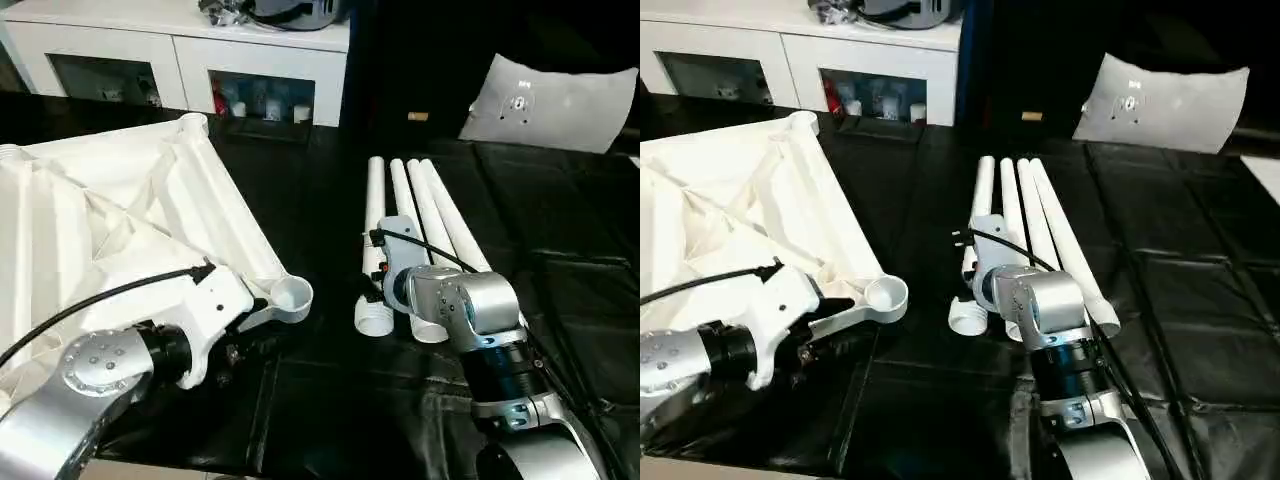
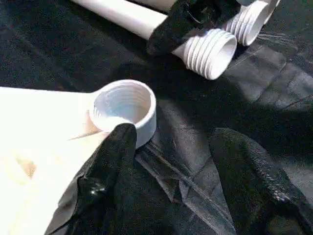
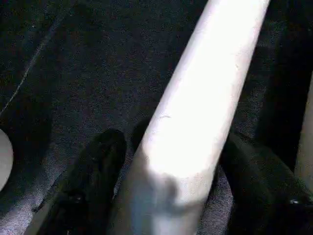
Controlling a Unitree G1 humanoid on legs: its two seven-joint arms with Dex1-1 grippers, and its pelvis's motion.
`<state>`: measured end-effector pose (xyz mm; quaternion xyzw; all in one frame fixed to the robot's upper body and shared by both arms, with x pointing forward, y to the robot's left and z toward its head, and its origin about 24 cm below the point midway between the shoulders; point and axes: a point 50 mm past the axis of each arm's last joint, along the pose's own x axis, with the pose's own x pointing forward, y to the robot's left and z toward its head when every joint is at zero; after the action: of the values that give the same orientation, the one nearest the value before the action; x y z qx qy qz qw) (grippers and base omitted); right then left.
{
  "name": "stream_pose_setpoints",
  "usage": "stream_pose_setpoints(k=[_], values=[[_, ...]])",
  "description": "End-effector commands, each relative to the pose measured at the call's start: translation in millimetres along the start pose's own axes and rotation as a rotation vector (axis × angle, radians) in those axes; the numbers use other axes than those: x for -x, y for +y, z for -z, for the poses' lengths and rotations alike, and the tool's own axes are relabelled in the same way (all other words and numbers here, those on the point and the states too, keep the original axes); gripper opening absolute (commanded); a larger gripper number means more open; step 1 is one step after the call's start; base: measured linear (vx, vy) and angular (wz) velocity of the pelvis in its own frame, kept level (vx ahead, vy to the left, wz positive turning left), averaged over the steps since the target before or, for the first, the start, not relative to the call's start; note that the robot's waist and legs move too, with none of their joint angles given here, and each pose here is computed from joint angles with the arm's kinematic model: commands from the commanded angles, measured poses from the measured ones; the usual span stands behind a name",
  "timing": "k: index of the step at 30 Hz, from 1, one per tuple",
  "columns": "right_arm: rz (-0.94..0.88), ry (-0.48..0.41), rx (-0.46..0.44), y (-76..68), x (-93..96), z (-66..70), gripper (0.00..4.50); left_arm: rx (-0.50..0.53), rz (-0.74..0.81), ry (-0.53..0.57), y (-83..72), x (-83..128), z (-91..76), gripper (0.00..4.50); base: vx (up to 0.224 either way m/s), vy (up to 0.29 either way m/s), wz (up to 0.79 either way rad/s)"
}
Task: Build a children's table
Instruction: Pick table leg
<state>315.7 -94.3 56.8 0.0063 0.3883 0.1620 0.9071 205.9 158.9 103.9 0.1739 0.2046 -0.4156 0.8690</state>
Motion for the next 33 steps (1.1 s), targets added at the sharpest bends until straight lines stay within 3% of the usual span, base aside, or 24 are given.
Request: stream_pose_setpoints(k=[1,10,15,19,21,23,24,26,27,28,33], values=[[-0.003,0.043,-0.024,-2.8,-3.2,7.7,2.95,-0.013,0.002,-0.001,-3.4,0,-2.0,2.73,0.000,0.000,0.00],[-0.044,-0.007,-0.109,-4.0,-6.0,5.7,2.27,-0.036,-0.063,-0.016,-0.2,-1,-1.2,2.73,0.000,0.000,0.00],[-0.131,-0.178,-0.122,0.1,-0.2,-5.2,1.96,-0.025,-0.105,-0.043,3.8,-3,-2.4,2.73,0.000,0.000,0.00],[-0.210,-0.313,-0.189,-0.2,13.3,-17.4,1.91,-0.010,-0.185,-0.090,15.2,-9,-8.2,2.73,0.000,0.000,0.00],[-0.302,-0.395,-0.242,-0.9,24.9,-24.7,1.89,0.029,-0.235,-0.135,24.0,-14,-13.7,2.73,0.000,0.000,0.00],[-0.331,-0.421,-0.252,-1.3,28.5,-26.6,1.88,0.046,-0.247,-0.150,26.5,-16,-15.6,2.73,0.000,0.000,0.00],[-0.388,-0.467,-0.265,-3.2,36.3,-29.0,1.88,0.087,-0.274,-0.189,32.8,-19,-21.6,3.00,0.000,0.000,0.00],[-0.541,-0.587,-0.248,-5.4,58.3,-32.6,1.88,0.211,-0.295,-0.321,44.2,-23,-40.8,3.07,0.000,0.000,0.00],[-0.553,-0.595,-0.244,-5.2,60.0,-32.7,1.88,0.220,-0.293,-0.331,44.6,-23,-42.2,3.07,0.000,0.000,0.00],[-0.656,-0.651,-0.217,-3.5,72.5,-33.3,1.88,0.287,-0.273,-0.409,46.9,-24,-52.7,3.07,0.000,0.000,0.00],[-0.798,-0.716,-0.194,-3.1,91.0,-32.0,1.88,0.433,-0.183,-0.572,46.2,-29,-75.7,3.07,0.000,0.000,0.00]])
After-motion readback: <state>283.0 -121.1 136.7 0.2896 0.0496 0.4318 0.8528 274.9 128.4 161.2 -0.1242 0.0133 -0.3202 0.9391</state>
